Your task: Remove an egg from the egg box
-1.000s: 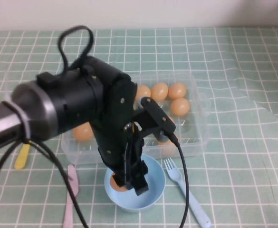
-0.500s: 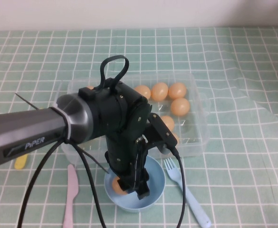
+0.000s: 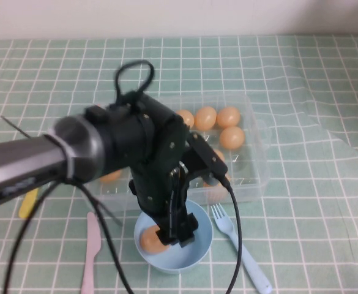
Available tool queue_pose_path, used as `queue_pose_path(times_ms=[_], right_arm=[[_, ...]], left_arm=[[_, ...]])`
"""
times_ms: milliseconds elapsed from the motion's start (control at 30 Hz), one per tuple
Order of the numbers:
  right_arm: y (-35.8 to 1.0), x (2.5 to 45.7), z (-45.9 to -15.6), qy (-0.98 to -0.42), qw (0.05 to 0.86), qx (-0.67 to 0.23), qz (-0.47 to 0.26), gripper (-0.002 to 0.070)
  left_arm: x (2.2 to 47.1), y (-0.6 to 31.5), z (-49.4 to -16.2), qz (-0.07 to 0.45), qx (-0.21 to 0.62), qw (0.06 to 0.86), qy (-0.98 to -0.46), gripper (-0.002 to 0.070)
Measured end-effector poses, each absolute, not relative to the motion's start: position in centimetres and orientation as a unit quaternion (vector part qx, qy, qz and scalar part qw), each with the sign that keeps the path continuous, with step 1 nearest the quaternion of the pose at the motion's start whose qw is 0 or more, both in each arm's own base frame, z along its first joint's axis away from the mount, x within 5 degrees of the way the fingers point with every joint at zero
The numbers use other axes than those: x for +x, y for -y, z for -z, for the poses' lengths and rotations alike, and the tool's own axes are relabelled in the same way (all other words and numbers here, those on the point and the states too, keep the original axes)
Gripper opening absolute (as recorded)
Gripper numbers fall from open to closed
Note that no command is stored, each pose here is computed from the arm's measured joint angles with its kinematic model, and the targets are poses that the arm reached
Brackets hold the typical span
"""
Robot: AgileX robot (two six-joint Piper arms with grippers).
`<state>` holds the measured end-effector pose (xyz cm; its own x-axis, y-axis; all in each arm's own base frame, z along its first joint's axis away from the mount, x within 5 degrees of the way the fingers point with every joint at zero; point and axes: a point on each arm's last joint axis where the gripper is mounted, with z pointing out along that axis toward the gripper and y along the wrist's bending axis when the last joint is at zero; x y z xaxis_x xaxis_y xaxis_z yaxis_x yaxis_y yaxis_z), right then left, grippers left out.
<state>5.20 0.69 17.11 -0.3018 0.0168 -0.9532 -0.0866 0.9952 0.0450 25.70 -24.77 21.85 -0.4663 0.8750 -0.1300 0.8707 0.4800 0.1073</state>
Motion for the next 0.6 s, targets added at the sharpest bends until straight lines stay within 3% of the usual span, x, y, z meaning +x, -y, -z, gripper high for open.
queue_pose_path(times_ms=[133,233,433,500,600], right_arm=[[-0.7,5.2,-17.1,-0.806,0.590,-0.022,-0.044,-0.0017],[-0.7,5.2,-17.1,-0.806,0.590,-0.022,-0.044,-0.0017],[-0.7,5.2,-17.1,-0.806,0.590,-0.022,-0.044,-0.0017],[-0.7,5.2,-17.1,-0.806,0.590,-0.022,-0.044,-0.0017],[-0.7,5.2,-17.1,-0.806,0.590,-0.022,-0.044,-0.0017]], left_arm=[[24.7,23.7,-26.1,0.002,0.499,0.139,-0.856,0.0551],[23.3,22.4,-29.8,0.018,0.485,0.192,-0.853,0.0497],[19.5,18.7,-34.3,0.047,0.465,0.277,-0.839,0.0097],[18.1,17.4,-34.7,0.062,0.450,0.305,-0.837,0.0042],[15.9,15.4,-35.5,0.097,0.429,0.365,-0.820,0.0014]])
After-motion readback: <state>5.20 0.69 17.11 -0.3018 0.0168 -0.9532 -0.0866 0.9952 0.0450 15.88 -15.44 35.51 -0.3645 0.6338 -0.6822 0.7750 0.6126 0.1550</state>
